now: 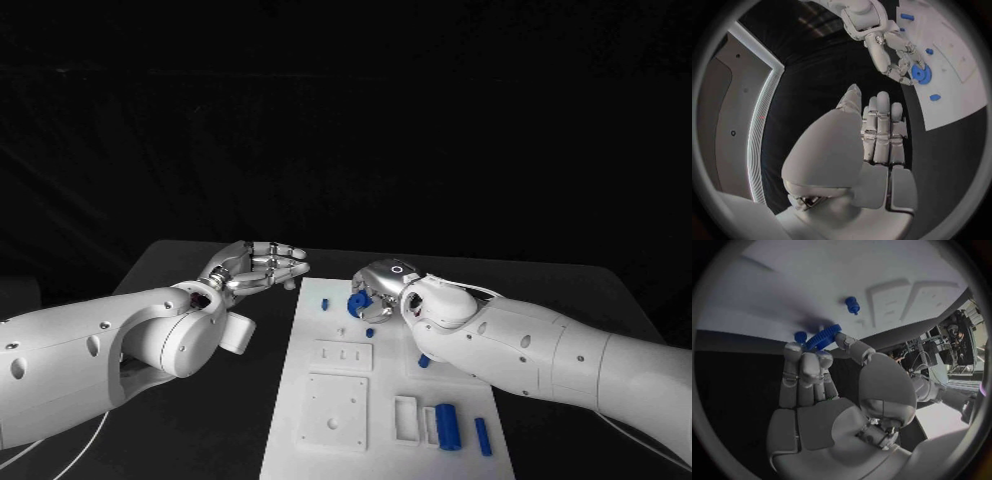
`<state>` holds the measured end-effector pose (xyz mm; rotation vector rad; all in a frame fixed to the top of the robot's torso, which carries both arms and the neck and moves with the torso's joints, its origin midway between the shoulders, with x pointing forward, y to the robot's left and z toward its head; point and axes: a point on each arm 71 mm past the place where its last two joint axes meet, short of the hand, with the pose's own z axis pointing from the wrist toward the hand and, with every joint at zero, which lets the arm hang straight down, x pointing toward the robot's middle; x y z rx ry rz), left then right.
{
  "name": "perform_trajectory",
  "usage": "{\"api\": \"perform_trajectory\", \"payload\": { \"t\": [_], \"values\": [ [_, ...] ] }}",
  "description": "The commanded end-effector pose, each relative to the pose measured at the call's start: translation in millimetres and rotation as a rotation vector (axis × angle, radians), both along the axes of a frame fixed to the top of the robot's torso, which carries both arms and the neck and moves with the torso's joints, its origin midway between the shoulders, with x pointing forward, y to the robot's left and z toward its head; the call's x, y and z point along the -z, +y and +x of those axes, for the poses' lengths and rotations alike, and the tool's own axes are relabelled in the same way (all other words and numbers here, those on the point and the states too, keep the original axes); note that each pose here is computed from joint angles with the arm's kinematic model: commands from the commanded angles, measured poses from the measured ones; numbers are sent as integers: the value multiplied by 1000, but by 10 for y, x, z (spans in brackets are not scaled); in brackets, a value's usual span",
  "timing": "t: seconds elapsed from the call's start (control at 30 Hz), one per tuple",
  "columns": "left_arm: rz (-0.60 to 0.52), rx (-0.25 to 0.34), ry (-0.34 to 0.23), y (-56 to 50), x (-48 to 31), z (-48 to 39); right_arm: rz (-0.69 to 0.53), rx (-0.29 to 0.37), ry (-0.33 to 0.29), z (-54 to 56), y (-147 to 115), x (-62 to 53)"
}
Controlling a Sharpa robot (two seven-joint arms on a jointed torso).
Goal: Assemble the parts on the task board
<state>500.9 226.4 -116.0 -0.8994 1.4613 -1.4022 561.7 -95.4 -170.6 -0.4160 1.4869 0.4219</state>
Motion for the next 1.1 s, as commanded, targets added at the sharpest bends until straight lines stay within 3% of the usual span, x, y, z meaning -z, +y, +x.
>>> {"api": "perform_trajectory", "payload": {
  "t": [0.03,0.37,1.1],
  "values": [
    [-4,20,-9,-22,-12,-4,-21,29,-2,12,-39,21],
    [-4,18,-8,-11,-12,-3,-21,43,-12,13,-122,20],
    [-4,17,-7,-16,-11,1,51,49,38,7,-134,26]
  ]
}}
